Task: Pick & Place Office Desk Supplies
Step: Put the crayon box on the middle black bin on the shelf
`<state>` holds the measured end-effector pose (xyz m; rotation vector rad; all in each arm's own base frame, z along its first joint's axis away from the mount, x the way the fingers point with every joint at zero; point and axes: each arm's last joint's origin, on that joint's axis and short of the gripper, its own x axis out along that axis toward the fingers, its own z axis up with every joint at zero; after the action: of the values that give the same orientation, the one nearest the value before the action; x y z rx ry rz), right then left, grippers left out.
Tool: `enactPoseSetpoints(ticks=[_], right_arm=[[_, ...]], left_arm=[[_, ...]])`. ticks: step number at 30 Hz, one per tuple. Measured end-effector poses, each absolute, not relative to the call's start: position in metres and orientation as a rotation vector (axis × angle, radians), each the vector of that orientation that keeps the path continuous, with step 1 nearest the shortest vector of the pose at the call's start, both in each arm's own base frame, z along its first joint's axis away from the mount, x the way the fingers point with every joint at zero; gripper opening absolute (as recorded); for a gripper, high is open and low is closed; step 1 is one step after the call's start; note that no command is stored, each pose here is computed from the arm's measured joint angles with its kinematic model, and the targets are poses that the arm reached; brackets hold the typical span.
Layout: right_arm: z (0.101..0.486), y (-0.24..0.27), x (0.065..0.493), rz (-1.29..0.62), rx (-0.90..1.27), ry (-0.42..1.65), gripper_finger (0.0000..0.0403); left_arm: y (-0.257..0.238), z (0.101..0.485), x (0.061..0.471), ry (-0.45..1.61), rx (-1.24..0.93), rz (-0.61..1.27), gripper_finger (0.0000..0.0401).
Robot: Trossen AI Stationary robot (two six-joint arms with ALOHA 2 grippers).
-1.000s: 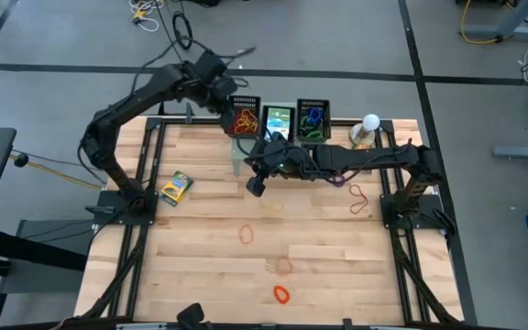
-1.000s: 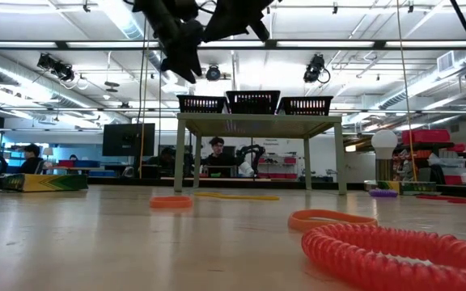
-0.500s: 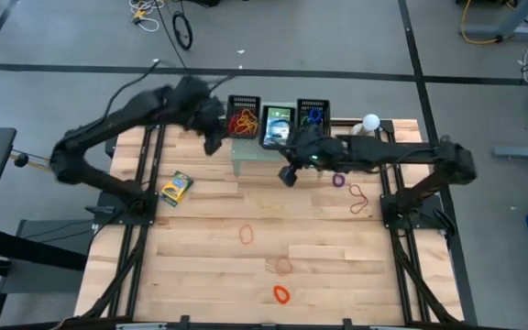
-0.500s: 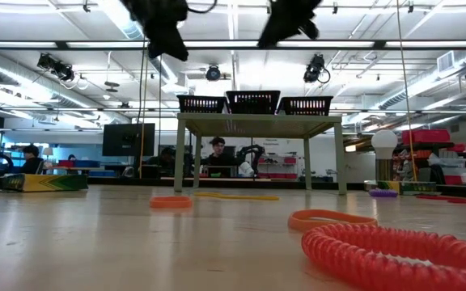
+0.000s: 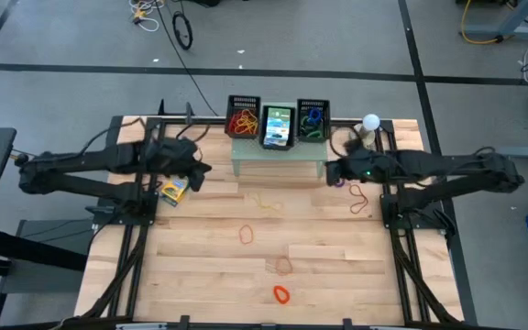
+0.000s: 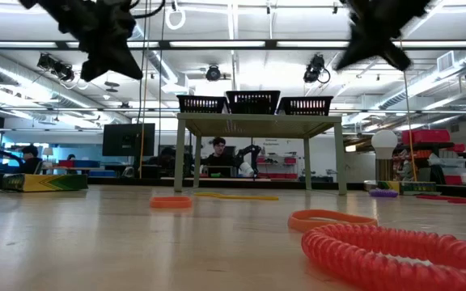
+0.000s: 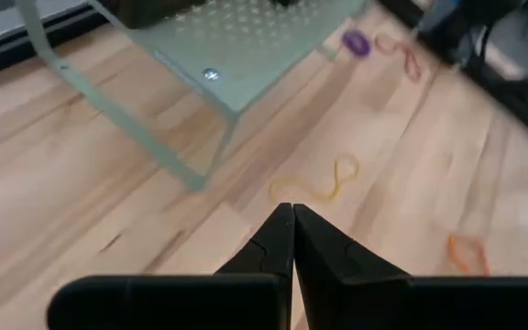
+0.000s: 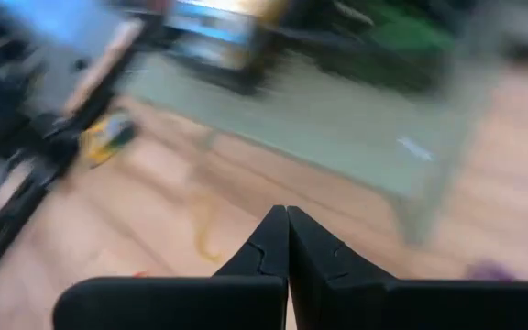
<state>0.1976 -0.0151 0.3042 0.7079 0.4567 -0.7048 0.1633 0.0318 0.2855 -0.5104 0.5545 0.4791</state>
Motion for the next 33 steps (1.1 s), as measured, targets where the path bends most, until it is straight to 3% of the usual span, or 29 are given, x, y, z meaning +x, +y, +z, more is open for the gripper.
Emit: enactPoseSetpoints(ticks=[5,10,17,26,33], right_arm=[[0.255,-0.020,0.163,-0.909,0.974,0.400,0.0000],[0.209,-0.026,0.143,-1.196,1.245,0.200,0.0004],[0.169,-0.040,0.123,-1.496,1.439,-0.054,0.0050],[0.148,-0.056,0.104,-1.702,1.551,-0.136,0.0112],[0.127,-0.068,0.096,-1.725,1.665,-0.251,0.0142]], left_arm=[[0.019,0.265,0.166,0.409,-0.561,0.496,0.0011],[0.013,0.254,0.170,0.388,-0.584,0.478,0.0011],[0.013,0.252,0.172,0.396,-0.591,0.479,0.0011],[0.013,0.252,0.172,0.397,-0.596,0.473,0.0011],[0.013,0.252,0.172,0.399,-0.591,0.471,0.0011]])
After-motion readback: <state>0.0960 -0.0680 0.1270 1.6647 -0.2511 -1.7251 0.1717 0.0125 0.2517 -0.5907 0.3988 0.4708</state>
